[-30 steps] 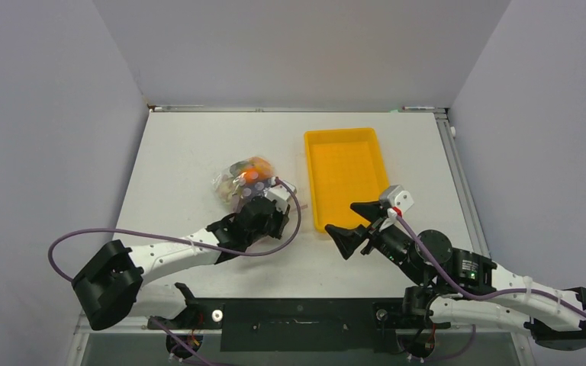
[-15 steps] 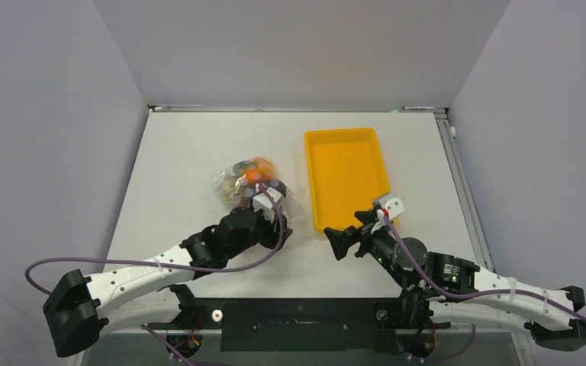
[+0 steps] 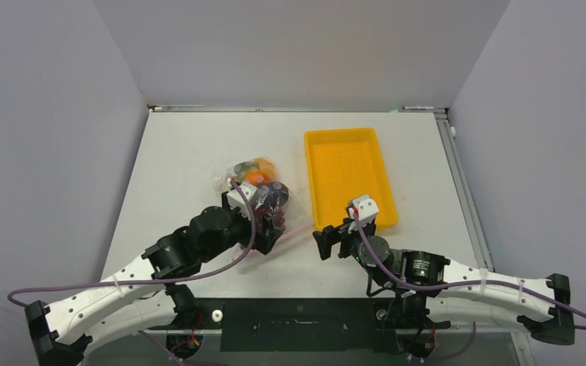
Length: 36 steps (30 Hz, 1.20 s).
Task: Place the food in the zip-top bag and seal the zipper
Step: Place the zipper food storage bag at the center of the board, then reset both arms
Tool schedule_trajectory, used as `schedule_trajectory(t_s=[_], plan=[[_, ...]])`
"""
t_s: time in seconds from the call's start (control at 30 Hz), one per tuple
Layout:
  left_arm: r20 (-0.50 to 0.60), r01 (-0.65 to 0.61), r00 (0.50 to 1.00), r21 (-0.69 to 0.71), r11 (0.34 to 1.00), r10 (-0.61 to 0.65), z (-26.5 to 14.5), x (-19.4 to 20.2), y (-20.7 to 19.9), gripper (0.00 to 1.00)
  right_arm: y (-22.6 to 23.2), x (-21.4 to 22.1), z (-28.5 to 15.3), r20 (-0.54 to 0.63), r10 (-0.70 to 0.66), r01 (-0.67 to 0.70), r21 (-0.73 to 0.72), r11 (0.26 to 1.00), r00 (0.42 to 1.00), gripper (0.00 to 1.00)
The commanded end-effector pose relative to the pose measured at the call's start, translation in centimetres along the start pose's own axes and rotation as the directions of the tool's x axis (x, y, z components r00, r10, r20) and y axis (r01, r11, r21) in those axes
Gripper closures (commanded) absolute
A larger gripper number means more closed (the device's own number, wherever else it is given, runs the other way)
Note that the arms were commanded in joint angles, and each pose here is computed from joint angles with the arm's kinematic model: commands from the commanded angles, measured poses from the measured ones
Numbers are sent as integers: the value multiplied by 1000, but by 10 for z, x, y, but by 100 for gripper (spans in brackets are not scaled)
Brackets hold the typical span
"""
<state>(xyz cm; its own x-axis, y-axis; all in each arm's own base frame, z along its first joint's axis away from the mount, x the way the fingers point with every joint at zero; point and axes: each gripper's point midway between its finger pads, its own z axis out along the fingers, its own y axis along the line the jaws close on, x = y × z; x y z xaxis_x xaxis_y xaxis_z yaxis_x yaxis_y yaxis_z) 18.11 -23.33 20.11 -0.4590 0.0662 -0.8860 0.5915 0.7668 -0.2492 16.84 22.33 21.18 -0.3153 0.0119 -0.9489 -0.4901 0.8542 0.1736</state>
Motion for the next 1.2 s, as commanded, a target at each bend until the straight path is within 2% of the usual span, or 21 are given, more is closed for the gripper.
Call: schedule_trajectory(t_s=[0.0,0.27,0.43,0.67,0.87,1.17], plan=[[81,21,997,-43,999,-17,-30,-38,5,4,6,1,13,-14,35,-35,22,999,999,10],[95,-20,995,-38,999,24,-57,-62,3,4,3,1,32,-65,-3,9,85,996,998,10],[125,-5,992,-14,1000,7,-71,-85,-5,4,3,-16,36,-69,-68,75,104,992,995,10],[138,-33,989,-114,993,49,-74,-100,10,4,-11,-45,40,-82,-130,143,193,971,988,10],[101,-6,995,-183,983,25,-69,-106,26,4,-42,-60,53,-97,-54,74,222,972,994,10],[140,197,976,-249,948,-166,-60,-110,80,4,-102,-81,55,-72,93,-70,271,960,993,10]])
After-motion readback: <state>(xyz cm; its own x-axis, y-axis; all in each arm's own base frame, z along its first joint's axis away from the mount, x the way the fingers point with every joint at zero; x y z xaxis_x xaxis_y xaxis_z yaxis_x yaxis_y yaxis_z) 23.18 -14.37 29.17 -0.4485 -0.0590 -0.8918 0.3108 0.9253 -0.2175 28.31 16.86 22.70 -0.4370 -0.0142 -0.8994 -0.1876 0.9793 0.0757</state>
